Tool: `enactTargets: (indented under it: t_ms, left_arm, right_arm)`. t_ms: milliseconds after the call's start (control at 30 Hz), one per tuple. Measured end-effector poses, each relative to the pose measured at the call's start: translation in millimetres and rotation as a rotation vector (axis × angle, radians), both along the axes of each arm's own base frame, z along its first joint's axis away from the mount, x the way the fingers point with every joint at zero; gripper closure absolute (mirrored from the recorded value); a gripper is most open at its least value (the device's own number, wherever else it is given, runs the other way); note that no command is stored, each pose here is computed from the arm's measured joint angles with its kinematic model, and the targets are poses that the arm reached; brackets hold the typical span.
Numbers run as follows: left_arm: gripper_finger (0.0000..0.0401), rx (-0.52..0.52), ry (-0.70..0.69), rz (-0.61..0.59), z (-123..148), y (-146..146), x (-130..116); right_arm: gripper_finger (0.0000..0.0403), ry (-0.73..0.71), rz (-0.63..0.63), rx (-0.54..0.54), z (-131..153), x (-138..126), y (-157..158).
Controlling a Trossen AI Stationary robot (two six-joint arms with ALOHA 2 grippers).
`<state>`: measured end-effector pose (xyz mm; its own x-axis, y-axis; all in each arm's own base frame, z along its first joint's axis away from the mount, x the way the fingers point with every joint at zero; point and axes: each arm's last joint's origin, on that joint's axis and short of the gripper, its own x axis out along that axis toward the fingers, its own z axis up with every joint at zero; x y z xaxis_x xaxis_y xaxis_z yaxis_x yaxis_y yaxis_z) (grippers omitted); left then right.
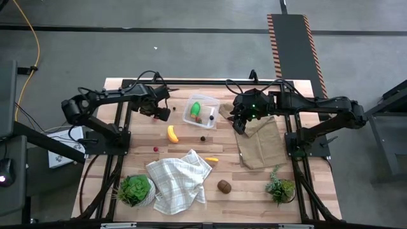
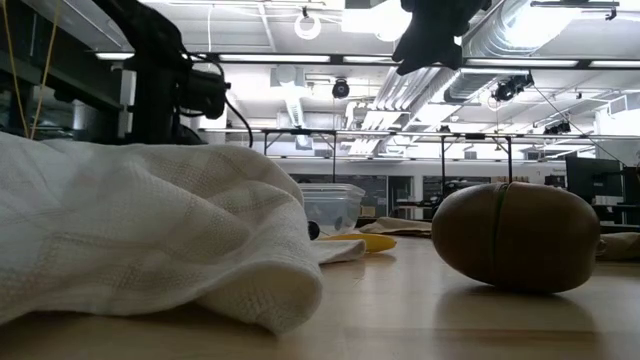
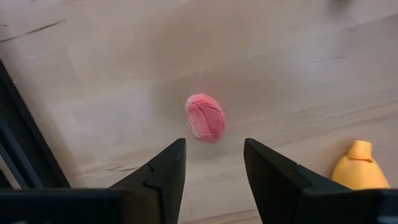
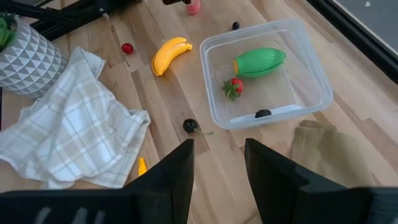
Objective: Pick and placing Produce into tupperware
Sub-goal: Put the pink peach into the transparent bin
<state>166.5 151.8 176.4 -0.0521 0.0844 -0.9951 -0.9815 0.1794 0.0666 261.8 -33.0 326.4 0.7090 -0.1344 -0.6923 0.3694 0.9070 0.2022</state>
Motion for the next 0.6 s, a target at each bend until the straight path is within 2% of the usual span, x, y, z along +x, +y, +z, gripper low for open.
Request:
enactTargets:
  t_ms: [600]
  left_arm:
    - [0.0251,-0.03,0.033,0.003,-15,5,5]
  right_arm:
    - [0.0269,0.003,0.011,-0.016,0,0,-1]
